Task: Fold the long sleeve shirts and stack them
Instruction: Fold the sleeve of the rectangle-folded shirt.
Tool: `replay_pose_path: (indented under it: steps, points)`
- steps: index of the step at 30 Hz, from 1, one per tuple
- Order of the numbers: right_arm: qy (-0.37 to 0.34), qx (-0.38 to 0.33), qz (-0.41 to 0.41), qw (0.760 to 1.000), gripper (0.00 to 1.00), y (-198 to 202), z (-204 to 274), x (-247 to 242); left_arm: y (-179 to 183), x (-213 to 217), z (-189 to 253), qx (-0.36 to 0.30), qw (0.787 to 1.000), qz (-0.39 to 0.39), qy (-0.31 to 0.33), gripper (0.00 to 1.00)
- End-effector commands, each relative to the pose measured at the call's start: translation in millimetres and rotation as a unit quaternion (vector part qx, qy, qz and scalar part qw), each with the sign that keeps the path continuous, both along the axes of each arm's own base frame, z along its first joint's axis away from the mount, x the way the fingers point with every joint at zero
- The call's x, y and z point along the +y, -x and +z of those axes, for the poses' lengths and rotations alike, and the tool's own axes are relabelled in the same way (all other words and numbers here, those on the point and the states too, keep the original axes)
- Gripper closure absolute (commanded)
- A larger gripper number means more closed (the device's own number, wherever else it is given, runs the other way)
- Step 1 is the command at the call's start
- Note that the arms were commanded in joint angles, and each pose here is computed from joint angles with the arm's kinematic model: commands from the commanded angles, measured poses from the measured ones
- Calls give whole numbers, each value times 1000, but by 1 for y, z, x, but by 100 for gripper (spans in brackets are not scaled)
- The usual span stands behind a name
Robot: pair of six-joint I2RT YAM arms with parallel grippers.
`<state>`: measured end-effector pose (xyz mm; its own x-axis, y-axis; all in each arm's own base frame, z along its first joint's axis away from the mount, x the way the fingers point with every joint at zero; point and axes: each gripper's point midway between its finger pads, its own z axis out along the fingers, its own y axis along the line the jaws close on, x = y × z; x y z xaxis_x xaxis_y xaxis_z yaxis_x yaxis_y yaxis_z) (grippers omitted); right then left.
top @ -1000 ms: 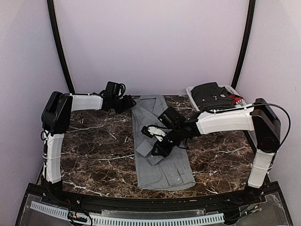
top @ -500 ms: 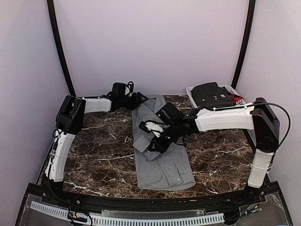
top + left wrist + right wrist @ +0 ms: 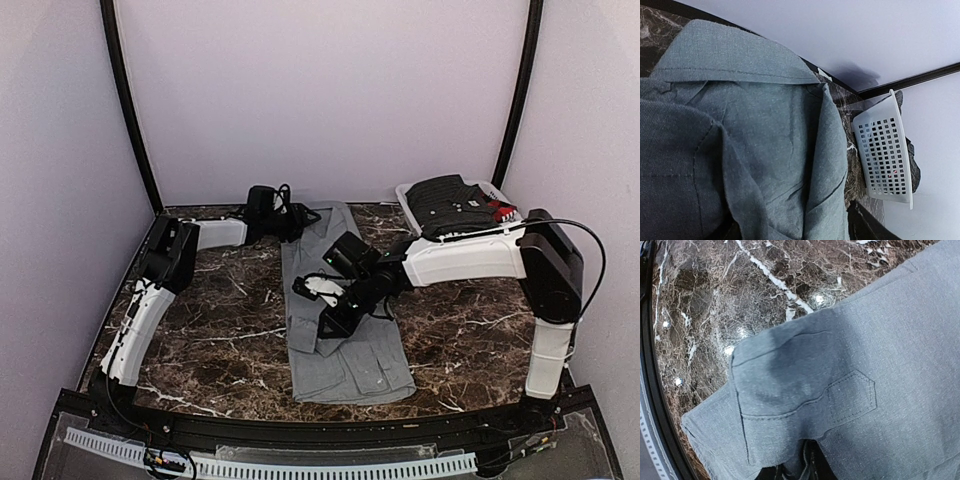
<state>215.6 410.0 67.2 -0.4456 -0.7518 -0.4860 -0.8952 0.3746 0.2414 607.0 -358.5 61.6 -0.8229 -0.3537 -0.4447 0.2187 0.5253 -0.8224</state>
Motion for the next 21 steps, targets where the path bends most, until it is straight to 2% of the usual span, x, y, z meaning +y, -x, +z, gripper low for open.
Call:
replay_pose_path:
  steps: [1, 8, 14, 21]
  points:
    - [21, 1, 3, 1000, 79, 7, -8, -6, -7, 3, 31, -21, 1000, 2, 13, 35]
    - [-14, -6, -6, 1000, 54, 14, 28, -12, -13, 13, 51, -40, 999, 17, -5, 30]
    - [-31, -21, -46, 998, 48, 8, 57, -21, -18, 25, 57, -35, 999, 22, -7, 27]
    - [-49, -8, -101, 994, 47, 12, 50, -38, -14, 33, 77, -50, 998, 17, -36, 14]
